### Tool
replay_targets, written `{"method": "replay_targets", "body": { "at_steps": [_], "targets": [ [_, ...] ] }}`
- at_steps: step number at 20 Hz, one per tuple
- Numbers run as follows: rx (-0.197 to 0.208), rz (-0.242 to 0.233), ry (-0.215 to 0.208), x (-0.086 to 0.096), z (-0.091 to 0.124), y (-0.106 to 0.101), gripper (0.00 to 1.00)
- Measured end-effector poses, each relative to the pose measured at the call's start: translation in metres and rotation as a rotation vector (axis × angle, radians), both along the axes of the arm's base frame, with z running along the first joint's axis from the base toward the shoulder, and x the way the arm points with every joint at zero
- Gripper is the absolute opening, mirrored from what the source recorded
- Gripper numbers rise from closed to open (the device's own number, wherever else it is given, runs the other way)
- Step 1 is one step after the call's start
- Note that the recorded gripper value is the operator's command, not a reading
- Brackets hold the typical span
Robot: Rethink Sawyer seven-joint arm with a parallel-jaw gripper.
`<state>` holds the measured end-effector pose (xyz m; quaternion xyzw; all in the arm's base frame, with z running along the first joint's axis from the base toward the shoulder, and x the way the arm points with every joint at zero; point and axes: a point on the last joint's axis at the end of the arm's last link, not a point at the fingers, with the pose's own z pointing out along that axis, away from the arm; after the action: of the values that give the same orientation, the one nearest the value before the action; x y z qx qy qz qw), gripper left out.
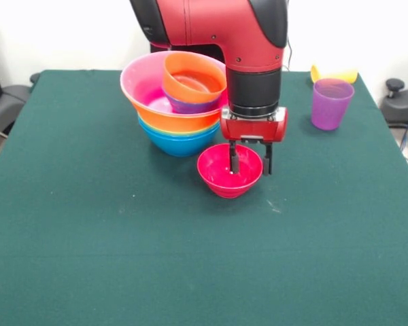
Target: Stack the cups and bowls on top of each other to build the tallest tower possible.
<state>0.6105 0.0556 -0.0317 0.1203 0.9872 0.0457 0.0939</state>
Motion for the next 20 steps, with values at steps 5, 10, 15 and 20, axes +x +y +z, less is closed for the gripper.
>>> {"method": "replay_targets", "body": {
  "at_steps": [5,10,15,20],
  "targets": [
    [-0.002,0.000,0.008,-0.004,-0.005,0.000,1.00],
    [-0.005,0.002,0.015,-0.009,-0.010,0.000,1.00],
    [-0.017,0.007,0.028,-0.022,-0.018,0.001,1.00],
    [-0.028,0.011,0.008,-0.025,-0.017,-0.001,0.00]
  ]
}}
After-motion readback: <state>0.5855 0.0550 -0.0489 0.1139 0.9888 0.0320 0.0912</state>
